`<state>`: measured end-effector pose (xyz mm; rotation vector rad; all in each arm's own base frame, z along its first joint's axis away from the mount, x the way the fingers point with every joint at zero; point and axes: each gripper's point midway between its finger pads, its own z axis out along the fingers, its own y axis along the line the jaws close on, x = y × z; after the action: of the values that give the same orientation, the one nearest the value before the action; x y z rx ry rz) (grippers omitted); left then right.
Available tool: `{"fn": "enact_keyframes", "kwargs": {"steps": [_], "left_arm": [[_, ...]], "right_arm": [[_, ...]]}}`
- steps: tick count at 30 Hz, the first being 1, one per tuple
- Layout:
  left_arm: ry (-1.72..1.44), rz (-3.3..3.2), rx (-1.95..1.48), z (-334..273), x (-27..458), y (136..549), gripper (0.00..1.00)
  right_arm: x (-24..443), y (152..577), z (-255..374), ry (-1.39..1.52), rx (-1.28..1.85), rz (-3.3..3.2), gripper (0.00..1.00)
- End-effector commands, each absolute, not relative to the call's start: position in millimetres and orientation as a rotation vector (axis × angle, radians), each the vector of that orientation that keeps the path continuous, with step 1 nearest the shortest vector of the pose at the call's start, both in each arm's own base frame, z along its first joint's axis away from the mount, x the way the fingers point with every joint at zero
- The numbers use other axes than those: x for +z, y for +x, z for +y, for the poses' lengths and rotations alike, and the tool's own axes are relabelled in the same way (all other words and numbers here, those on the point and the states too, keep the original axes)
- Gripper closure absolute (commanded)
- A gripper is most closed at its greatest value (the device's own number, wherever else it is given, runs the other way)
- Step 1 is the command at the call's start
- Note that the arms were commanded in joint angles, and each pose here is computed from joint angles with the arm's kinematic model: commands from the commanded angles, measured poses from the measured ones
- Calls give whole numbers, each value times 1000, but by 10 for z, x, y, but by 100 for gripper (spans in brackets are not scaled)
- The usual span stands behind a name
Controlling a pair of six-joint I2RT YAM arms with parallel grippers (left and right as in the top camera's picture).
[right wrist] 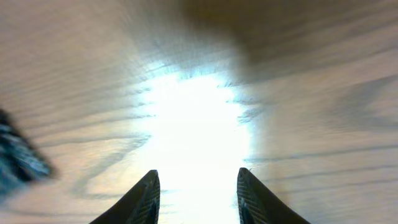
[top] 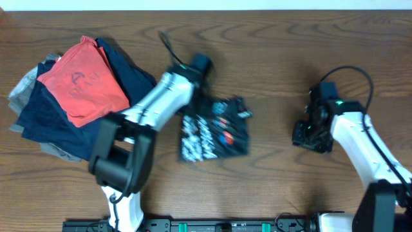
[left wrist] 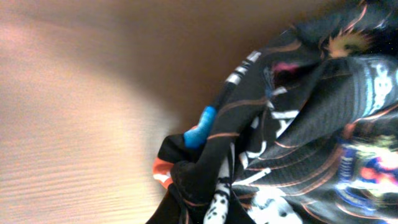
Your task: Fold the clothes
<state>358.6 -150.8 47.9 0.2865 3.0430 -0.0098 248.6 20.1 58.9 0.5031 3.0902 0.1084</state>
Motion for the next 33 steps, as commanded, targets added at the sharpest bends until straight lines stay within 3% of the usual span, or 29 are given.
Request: {"fn": "enact_keyframes", "kwargs": {"steps": [1, 8, 15, 18, 19, 22, 24, 30, 33], "left_arm": [[170, 2804, 280, -774, 1266, 4113, 94], [-217, 2578, 597, 738, 2063, 4367, 94], [-698, 2452, 650, 2038, 2142, 4115, 94], [-855, 2422, 524, 2317, 2081, 3992, 91], [-869, 2430, 438, 2334, 2041, 3986, 78], [-893, 2440, 234, 2347, 1953, 3981, 21], [-905, 2435, 173, 2366, 1941, 3969, 2], [-887, 2445, 113, 2275, 1939, 3994, 2], [-803, 2462, -11, 1981, 1944, 4145, 2]], "right_arm": [[891, 2645, 128, 438, 113, 3002, 59], [1047, 2616, 113, 418, 118, 2967, 58], [1041, 2571, 113, 407, 114, 2986, 58], [1041, 2571, 113, 405, 114, 2986, 58], [1041, 2571, 113, 405, 114, 2986, 58], [1041, 2572, 113, 405, 114, 2986, 57], [1041, 2571, 113, 405, 114, 2986, 57], [1041, 2583, 113, 404, 114, 2982, 50], [1057, 2687, 113, 396, 122, 2940, 36]]}}
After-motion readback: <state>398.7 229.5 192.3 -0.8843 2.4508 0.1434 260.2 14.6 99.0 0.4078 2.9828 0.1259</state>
